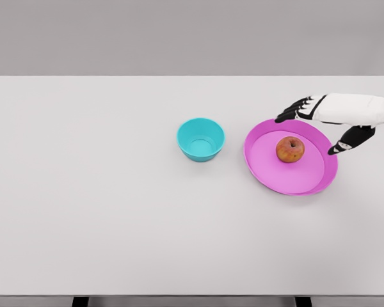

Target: Put the apple from the pink plate into the blue bowl with your right arm

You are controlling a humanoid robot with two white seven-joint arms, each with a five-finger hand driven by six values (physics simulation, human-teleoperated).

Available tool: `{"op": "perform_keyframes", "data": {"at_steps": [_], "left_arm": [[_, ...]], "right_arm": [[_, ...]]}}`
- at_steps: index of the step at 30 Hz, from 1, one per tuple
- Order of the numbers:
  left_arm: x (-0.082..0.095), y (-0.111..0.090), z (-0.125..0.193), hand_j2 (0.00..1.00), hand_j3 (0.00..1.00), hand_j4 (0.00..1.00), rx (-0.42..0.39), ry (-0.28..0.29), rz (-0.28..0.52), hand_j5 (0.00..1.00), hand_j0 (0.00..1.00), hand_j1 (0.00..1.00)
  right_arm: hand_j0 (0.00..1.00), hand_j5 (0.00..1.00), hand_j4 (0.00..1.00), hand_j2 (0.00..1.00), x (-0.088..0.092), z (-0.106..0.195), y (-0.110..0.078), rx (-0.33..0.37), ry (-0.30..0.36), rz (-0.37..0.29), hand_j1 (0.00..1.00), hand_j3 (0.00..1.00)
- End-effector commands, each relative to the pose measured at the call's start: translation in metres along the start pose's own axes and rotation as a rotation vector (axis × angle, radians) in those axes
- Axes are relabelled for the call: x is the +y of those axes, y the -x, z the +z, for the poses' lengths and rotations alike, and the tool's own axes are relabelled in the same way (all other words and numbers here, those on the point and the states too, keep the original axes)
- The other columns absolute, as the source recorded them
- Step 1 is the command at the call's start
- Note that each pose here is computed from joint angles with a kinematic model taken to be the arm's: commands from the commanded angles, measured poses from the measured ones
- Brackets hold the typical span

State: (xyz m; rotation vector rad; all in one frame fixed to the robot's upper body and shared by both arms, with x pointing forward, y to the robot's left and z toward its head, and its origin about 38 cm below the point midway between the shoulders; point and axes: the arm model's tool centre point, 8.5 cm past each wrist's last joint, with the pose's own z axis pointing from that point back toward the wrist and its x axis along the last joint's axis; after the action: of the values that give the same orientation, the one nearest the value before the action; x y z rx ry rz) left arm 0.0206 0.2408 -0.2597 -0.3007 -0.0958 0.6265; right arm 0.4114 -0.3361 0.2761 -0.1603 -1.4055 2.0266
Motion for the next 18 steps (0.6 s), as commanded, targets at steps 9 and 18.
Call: {"op": "perform_keyframes", "data": {"at_steps": [9,18], "left_arm": [[0.000,0.000,0.000,1.00,1.00,1.00,0.000,0.000,0.000,1.00,1.00,1.00],[0.000,0.000,0.000,1.00,1.00,1.00,0.000,0.000,0.000,1.00,1.00,1.00]], "right_arm": [[1.00,1.00,1.00,1.00,0.037,-0.048,0.061,0.145,-0.085,-0.177,1.00,1.00],[1.00,1.00,1.00,1.00,0.042,-0.061,0.056,0.113,-0.101,-0.160,1.00,1.00]]}}
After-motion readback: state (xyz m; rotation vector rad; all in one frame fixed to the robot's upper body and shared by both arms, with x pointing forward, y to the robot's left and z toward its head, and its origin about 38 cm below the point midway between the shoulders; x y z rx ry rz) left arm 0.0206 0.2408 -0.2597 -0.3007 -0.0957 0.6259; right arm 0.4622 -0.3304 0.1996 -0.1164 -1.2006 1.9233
